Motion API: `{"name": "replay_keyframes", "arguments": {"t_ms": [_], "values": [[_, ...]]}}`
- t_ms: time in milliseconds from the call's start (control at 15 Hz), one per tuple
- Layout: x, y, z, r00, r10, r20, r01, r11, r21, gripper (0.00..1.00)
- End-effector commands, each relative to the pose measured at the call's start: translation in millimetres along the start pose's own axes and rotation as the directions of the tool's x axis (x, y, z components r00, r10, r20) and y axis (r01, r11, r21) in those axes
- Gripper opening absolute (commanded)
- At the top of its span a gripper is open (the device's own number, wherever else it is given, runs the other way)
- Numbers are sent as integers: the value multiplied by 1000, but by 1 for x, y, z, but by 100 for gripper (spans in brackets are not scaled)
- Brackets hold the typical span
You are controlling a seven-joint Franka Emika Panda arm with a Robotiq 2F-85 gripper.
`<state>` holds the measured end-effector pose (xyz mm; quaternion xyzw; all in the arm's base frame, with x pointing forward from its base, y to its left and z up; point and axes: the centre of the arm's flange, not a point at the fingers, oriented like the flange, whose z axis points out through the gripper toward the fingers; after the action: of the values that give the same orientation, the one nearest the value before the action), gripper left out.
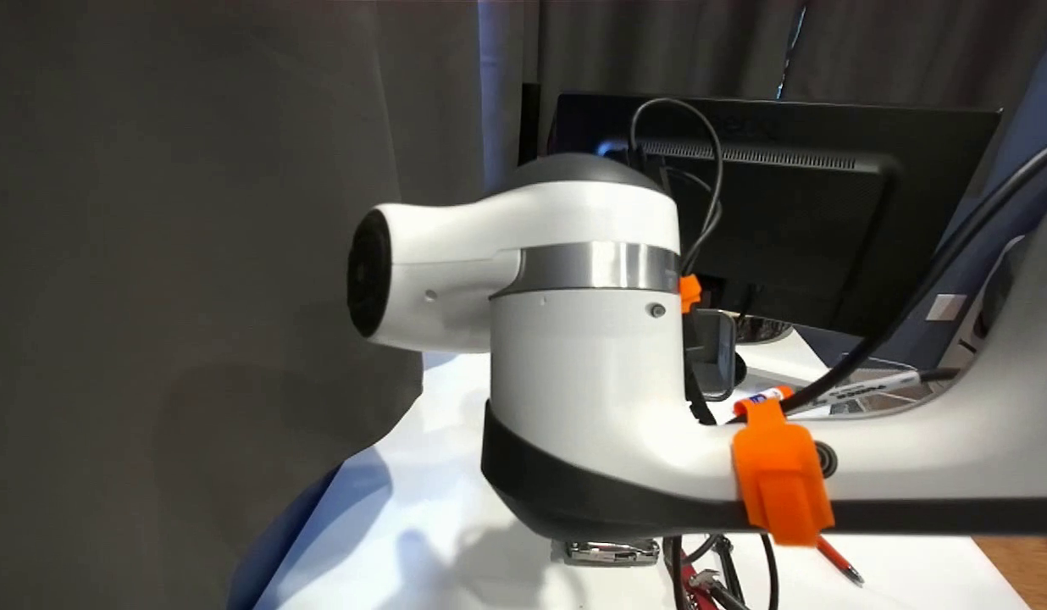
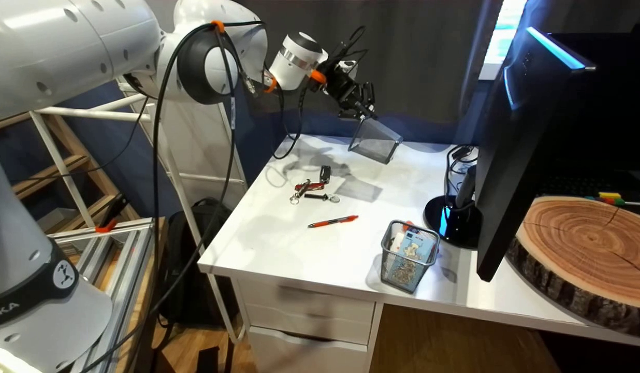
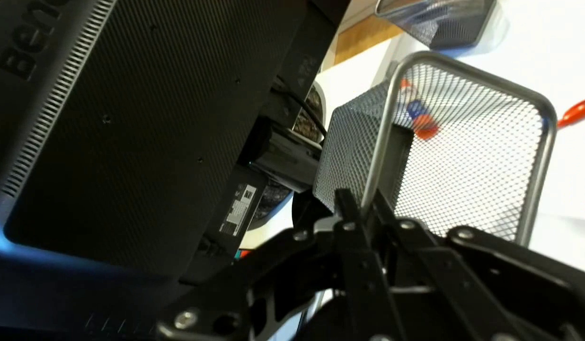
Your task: Pour the content of the bin onto the table
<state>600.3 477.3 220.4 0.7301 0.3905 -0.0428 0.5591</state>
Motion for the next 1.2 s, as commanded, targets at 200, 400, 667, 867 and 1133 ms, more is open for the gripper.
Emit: {"name": "replay_keyframes", "arguments": {"t_ms": [200,400,667,867,1133], "values": [[-5,13,-12,996,80,-45,-77,996,48,9],[-6,14,-5,987,114,-116,-104,991,89,2],[-28,30,37,957,258,-132,-219,943,250,2],[-33,38,74,965,254,-68,-208,895,395,2],[-45,57,104,951,310,-11,-249,786,566,2]]}}
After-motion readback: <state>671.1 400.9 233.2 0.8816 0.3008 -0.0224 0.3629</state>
